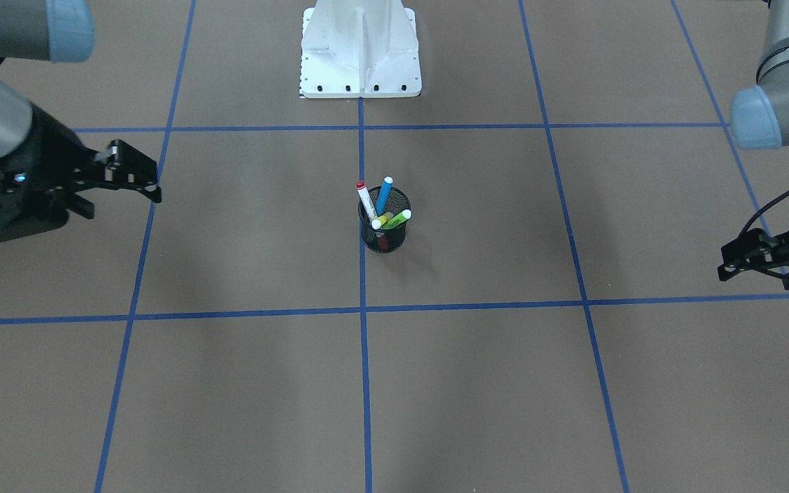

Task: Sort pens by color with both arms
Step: 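Move the right gripper over the black mesh pen cup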

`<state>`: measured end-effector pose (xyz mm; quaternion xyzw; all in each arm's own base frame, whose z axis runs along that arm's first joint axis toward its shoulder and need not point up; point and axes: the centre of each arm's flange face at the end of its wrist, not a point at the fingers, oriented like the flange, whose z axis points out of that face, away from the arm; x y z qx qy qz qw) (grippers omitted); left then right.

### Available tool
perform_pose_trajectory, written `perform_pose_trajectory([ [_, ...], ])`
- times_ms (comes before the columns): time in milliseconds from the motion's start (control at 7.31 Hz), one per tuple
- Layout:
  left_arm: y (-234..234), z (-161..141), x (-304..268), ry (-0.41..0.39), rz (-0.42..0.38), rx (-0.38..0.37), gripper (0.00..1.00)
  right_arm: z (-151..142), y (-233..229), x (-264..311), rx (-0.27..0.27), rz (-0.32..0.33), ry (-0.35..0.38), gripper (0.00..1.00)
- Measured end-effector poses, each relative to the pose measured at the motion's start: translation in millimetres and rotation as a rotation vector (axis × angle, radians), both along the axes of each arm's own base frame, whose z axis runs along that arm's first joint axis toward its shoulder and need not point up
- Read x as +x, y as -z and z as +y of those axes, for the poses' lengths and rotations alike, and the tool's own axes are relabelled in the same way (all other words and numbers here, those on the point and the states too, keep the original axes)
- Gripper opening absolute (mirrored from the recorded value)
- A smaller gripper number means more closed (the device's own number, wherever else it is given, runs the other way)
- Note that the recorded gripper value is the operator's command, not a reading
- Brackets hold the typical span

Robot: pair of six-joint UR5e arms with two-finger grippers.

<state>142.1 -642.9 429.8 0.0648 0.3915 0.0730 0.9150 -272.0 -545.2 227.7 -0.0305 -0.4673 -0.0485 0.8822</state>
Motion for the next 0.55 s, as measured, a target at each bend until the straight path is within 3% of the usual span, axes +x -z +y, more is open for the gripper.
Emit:
perform_pose_trajectory([
  [274, -5, 0, 5, -0.007, -0.003, -0.01, 1.0, 18, 56, -74, -0.103, 0.003, -0.004, 1.0],
  [547, -9, 0, 12, -0.013, -0.003, -0.017, 0.99, -3, 109, -147, -0.174, 0.031, 0.015, 1.0],
])
